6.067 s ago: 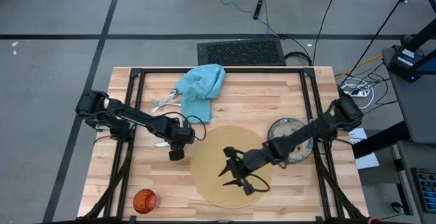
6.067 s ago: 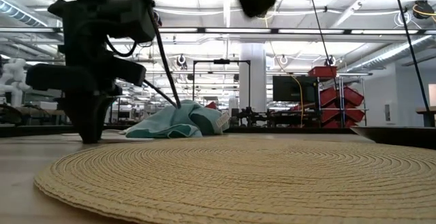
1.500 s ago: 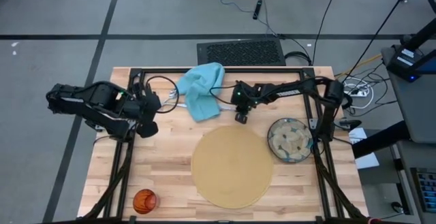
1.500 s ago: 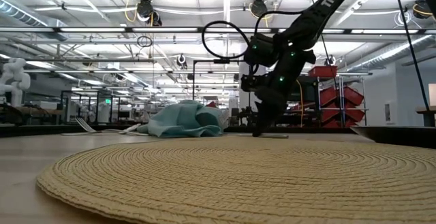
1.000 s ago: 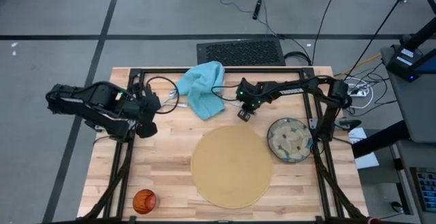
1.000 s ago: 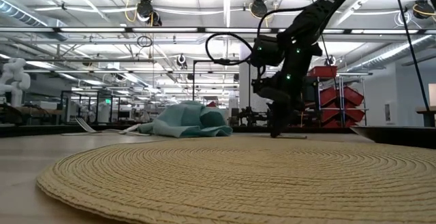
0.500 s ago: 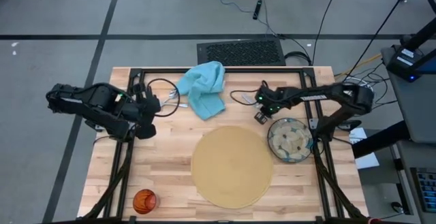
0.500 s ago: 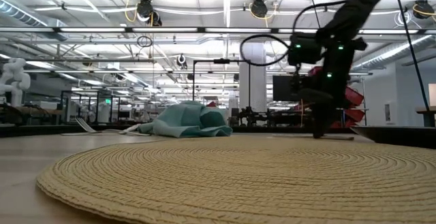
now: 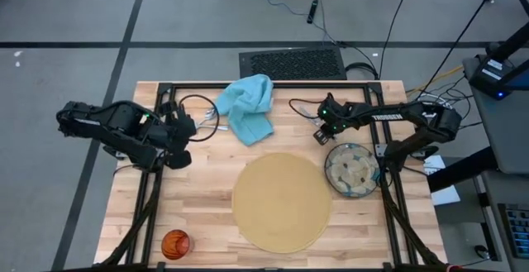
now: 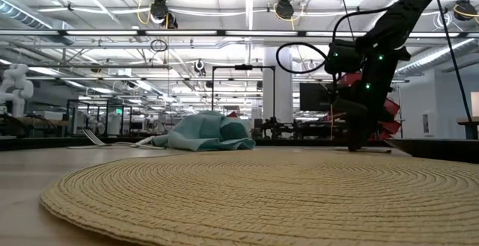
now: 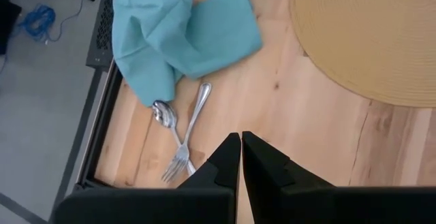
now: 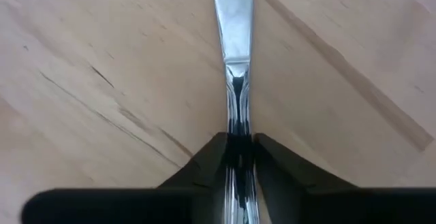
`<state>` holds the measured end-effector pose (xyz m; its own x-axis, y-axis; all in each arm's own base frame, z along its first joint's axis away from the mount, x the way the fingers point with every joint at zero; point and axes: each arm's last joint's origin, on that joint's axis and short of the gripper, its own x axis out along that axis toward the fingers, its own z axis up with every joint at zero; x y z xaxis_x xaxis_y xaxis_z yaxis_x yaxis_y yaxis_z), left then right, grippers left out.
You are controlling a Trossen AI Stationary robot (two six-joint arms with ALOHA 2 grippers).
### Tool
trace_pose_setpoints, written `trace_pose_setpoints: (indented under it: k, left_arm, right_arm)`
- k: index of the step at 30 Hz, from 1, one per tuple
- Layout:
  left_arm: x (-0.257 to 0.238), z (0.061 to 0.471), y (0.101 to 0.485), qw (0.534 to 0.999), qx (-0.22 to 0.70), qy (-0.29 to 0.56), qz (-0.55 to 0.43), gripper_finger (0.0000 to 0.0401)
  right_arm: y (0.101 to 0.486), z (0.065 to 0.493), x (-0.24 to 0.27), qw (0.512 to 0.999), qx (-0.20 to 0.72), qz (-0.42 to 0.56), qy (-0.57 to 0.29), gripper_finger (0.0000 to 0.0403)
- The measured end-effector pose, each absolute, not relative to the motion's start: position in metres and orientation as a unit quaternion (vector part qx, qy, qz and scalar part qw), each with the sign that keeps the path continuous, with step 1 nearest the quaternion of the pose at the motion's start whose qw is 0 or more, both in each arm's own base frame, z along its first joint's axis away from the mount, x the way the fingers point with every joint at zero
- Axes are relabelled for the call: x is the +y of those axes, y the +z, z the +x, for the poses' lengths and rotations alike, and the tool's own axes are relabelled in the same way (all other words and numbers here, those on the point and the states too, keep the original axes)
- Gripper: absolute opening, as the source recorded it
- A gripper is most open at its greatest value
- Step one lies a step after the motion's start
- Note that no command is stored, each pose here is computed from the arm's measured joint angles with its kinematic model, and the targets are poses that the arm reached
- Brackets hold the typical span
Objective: Set table place
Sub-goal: Move the silver knife to the top right of the table, then put the pattern plate on the brown placemat
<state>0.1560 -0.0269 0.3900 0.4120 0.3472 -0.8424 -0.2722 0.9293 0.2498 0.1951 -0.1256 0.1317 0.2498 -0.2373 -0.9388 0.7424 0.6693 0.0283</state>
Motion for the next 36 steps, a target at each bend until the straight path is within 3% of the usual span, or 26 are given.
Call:
trace_pose_setpoints:
  k: [5,10,14,18,23,27,30,36]
  left_arm:
    - [-0.028,0.159,0.391,0.848,0.497,0.183,0.03,0.0002]
    - [-0.028,0.159,0.391,0.848,0.496,0.183,0.03,0.0002]
    - [-0.028,0.159,0.391,0.848,0.496,0.183,0.029,0.0002]
    - [-0.028,0.161,0.39,0.847,0.499,0.183,0.031,0.0002]
    - [-0.029,0.164,0.389,0.844,0.503,0.184,0.033,0.0002]
    - [-0.03,0.166,0.387,0.842,0.504,0.191,0.024,0.0002]
    - [-0.03,0.167,0.387,0.841,0.505,0.19,0.024,0.0002]
    - [-0.03,0.171,0.386,0.84,0.506,0.19,0.045,0.0002]
  right_arm:
    - [0.134,0.199,-0.13,0.769,0.497,0.226,-0.334,0.0135]
    - [0.142,0.196,-0.127,0.775,0.493,0.224,-0.327,0.0159]
    - [0.161,0.185,-0.12,0.78,0.487,0.22,-0.326,0.016]
    - [0.18,0.167,-0.104,0.792,0.513,0.208,-0.256,0.0158]
    - [0.208,0.161,-0.092,0.848,0.452,0.199,-0.195,0.0158]
    - [0.212,0.159,-0.091,0.85,0.433,0.224,-0.201,0.0158]
    - [0.212,0.164,-0.083,0.844,0.42,0.294,-0.156,0.0158]
    - [0.208,0.173,-0.039,0.809,0.476,0.325,-0.115,0.0157]
